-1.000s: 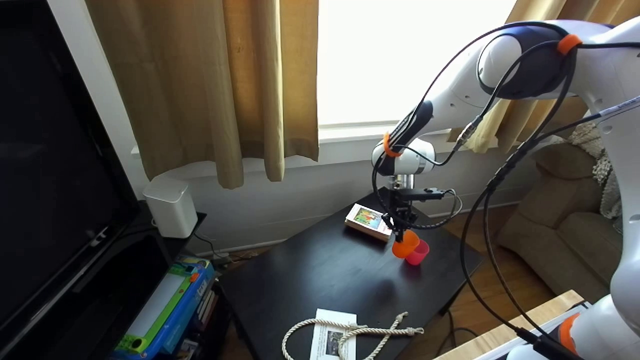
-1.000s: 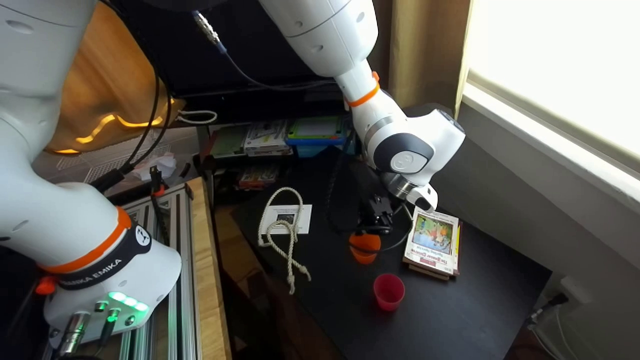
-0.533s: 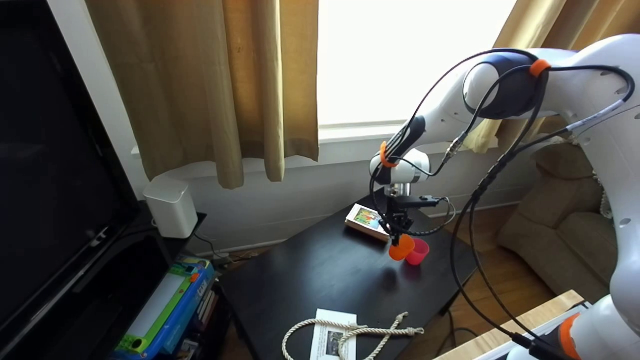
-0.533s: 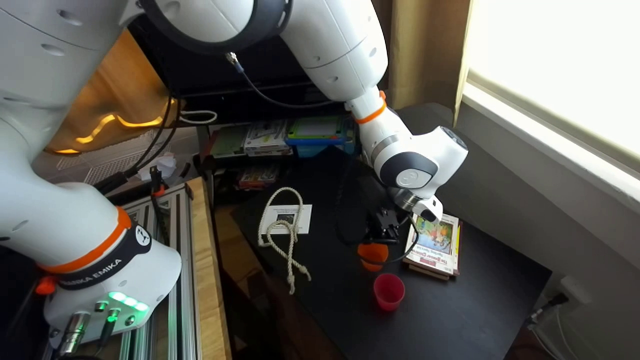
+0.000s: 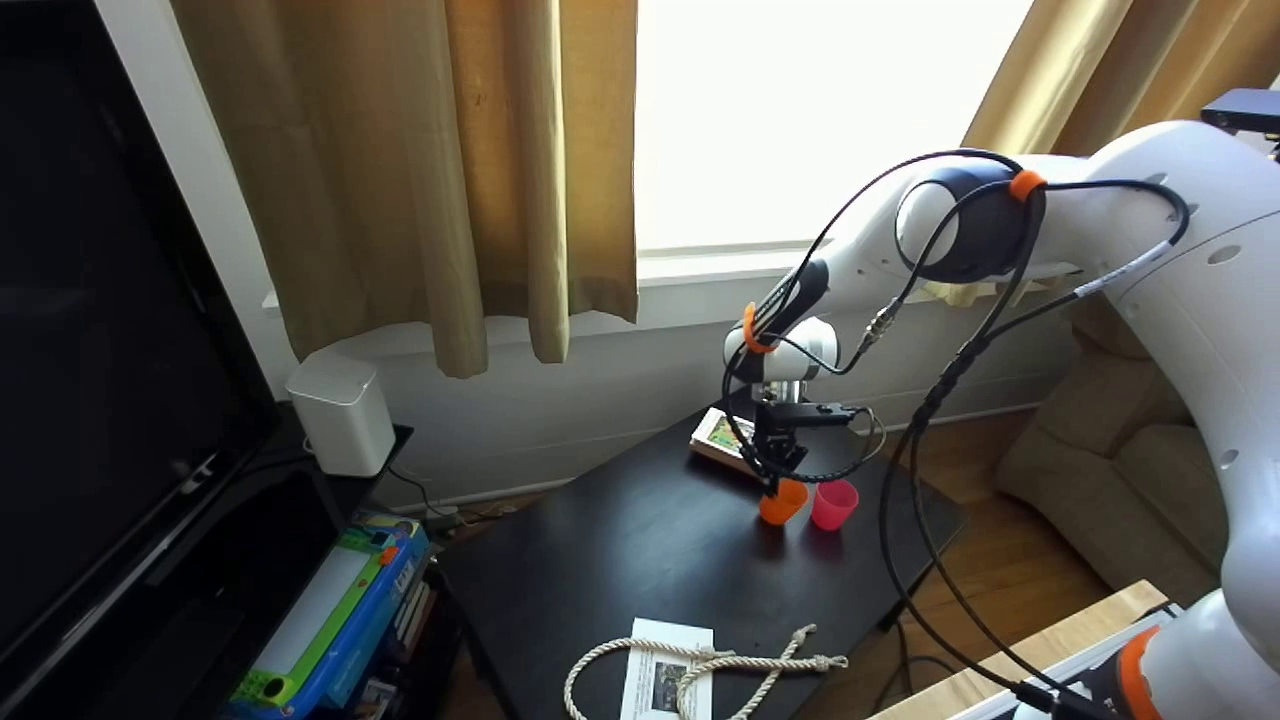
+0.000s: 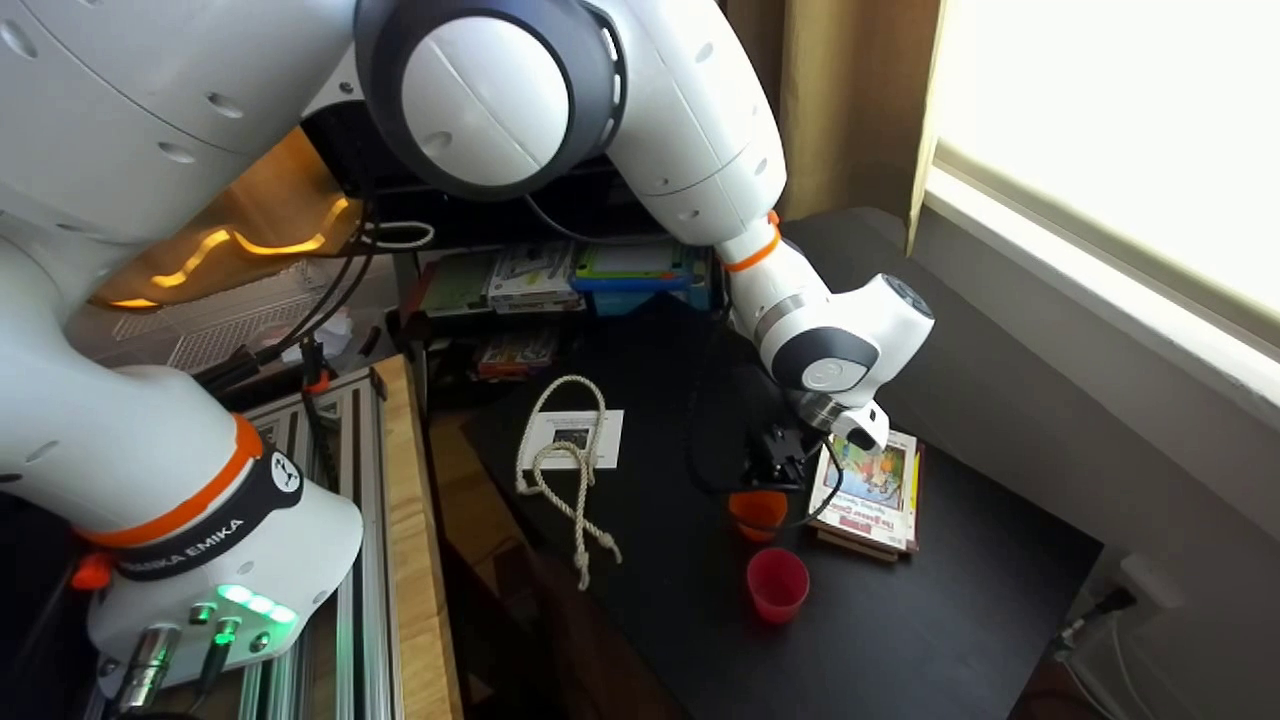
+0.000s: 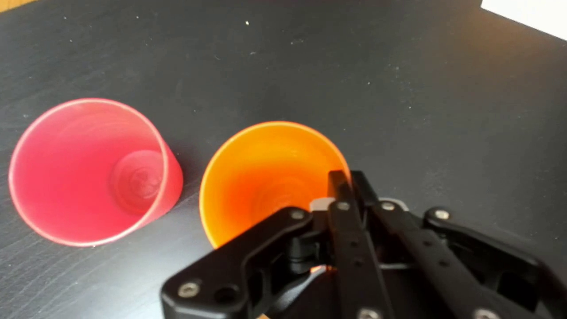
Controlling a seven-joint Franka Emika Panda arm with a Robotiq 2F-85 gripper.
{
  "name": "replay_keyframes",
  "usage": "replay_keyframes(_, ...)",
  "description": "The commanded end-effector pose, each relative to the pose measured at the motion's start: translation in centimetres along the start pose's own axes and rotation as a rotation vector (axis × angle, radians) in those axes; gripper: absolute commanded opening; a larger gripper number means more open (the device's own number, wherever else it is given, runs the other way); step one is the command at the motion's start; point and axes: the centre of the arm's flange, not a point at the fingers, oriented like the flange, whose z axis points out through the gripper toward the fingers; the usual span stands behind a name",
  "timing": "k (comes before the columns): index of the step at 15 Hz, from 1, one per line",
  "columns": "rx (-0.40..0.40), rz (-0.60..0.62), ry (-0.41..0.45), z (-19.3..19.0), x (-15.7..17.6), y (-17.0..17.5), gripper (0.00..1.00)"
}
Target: Remove the orange cup from the pink cup
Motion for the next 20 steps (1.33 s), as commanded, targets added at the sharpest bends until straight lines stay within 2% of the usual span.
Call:
replay_keyframes(1, 0.011, 0.038, 0.007, 1.0, 1.3, -0.2, 0.19)
replay_keyframes(2, 0.021, 0.043, 0.009, 1.0, 1.2, -0.1, 0.31)
replay_keyframes(6, 0.064, 0.058, 0.023, -1.0, -0.2, 0.2, 0.59)
replay_keyframes(9, 0.093, 0.066, 0.059, -4.5, -2.2, 0.6, 0.83)
replay_keyframes(11, 0.085, 0.069, 0.091, -7.2, -4.0, 1.3, 0.97)
replay_keyframes(12, 0.074, 0.068, 0.11, -8.5, -4.9, 1.6, 1.0)
replay_keyframes(14, 0.039, 0.065, 0.139, -10.5, -6.5, 2.5, 1.0)
replay_keyframes(17, -0.044, 0.003, 0.12, -12.7, -9.2, 3.9, 1.0)
replay_keyframes(20, -0.091, -0.008, 0.135, -14.2, -12.0, 5.6, 1.0)
